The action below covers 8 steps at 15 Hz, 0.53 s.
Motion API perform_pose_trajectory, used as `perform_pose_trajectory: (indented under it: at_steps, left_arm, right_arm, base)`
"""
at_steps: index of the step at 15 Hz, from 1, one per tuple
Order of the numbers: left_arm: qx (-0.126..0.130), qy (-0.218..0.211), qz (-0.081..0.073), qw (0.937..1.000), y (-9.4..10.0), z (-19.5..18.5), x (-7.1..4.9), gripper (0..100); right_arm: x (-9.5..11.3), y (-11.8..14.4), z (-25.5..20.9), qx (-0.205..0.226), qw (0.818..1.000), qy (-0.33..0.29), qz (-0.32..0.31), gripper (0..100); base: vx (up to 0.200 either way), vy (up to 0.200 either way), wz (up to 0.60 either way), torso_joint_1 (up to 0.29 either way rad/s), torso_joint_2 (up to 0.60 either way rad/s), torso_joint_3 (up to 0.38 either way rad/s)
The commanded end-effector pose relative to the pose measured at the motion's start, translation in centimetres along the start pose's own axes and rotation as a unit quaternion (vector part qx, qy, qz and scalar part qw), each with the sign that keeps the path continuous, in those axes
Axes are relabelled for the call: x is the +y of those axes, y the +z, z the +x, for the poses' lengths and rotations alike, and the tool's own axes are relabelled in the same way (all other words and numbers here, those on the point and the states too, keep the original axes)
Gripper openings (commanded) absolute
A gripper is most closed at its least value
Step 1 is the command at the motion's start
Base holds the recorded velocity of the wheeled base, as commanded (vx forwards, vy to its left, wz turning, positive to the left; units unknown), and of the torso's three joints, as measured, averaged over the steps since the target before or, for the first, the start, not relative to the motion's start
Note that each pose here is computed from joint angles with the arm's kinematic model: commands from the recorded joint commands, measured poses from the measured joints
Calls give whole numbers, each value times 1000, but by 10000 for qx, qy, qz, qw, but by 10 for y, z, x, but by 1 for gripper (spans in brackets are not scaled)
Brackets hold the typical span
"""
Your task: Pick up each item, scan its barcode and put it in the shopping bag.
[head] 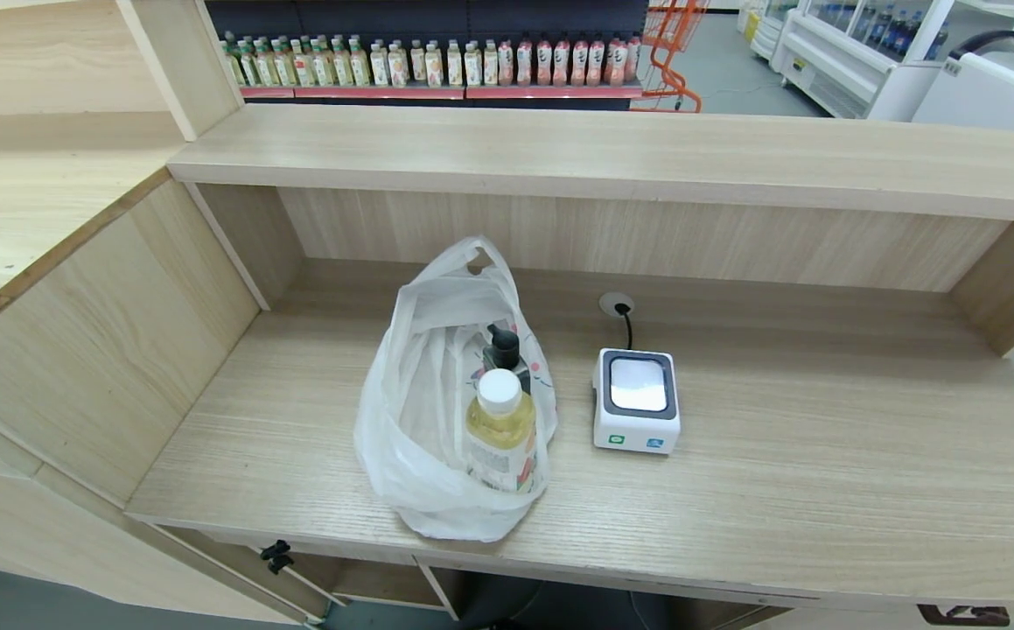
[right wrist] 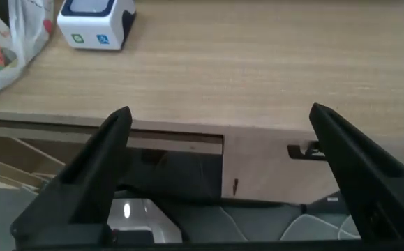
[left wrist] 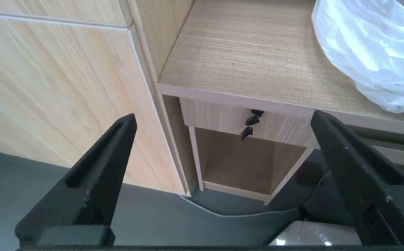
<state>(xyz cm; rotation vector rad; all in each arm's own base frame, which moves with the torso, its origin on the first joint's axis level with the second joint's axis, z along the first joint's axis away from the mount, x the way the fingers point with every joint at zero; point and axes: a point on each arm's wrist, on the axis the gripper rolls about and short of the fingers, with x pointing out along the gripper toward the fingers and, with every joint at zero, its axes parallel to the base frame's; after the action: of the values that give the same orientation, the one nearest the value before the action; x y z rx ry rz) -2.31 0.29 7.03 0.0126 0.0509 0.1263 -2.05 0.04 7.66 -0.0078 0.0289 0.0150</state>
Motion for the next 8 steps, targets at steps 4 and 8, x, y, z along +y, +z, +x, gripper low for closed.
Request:
perform_pose_trajectory:
  at_steps: [4,8]
  left_arm:
    - [1,4,-1,10000,0,0,0,100]
    - [1,4,-1,10000,0,0,0,100]
  right_arm:
    - [0,-1,-2,-152,9999,1,-8,0]
    - [0,-1,-2,-152,9999,9,-8,0]
  base:
    - [0,0,0,0,0,0]
    - [0,0,0,0,0,0]
